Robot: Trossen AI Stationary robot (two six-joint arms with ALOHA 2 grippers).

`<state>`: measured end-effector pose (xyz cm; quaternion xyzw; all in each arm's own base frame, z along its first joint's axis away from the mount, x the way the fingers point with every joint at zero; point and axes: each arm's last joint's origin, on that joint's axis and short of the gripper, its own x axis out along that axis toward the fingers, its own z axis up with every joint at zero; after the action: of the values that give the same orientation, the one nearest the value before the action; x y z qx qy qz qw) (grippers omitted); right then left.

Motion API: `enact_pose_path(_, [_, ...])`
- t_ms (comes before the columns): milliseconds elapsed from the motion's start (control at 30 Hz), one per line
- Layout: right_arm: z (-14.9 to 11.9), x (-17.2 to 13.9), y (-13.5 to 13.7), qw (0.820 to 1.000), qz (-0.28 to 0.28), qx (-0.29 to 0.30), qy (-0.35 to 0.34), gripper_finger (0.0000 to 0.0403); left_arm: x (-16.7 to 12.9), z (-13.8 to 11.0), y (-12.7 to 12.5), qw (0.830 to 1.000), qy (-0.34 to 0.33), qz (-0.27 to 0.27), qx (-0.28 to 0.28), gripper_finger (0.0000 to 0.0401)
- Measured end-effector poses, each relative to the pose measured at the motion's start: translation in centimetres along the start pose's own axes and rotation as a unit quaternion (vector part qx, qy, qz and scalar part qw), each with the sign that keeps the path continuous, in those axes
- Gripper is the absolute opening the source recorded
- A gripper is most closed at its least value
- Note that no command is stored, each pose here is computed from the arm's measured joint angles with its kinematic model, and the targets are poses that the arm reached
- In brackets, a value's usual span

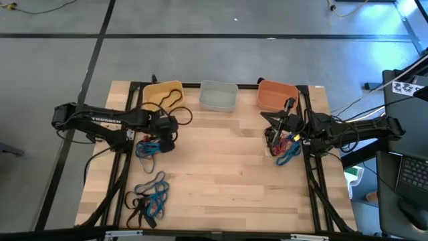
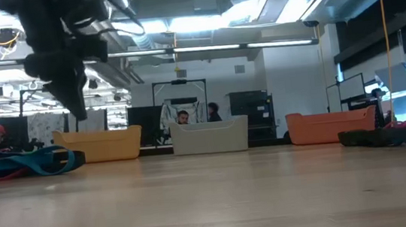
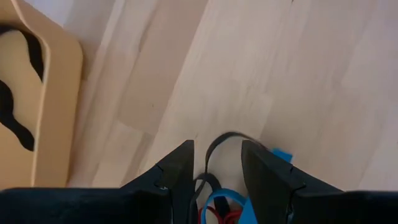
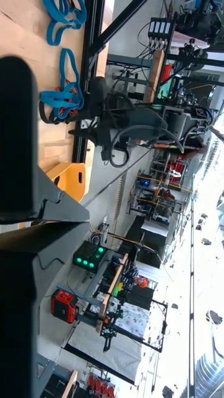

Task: Sort rubber bands into baskets
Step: Put the black rubber band into the yellow bin

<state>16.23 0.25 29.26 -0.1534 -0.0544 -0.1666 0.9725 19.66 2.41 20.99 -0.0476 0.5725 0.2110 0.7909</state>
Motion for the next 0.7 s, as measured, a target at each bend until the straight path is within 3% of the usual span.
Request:
enact_pose_path(333, [0.0, 0.0, 0.0, 1.000, 0.000, 0.000, 0.000, 0.0014, 1.3, -0.5, -0.3, 1.000, 0.019, -0.004, 0.001, 0.0131])
enact_pose_path(700, [0.0, 0.0, 0.0, 1.000, 0.000, 0.000, 0.000, 0.0014, 4.9, -0.4, -1.2, 0.994, 0.106, 0.019, 0.024, 0.0131])
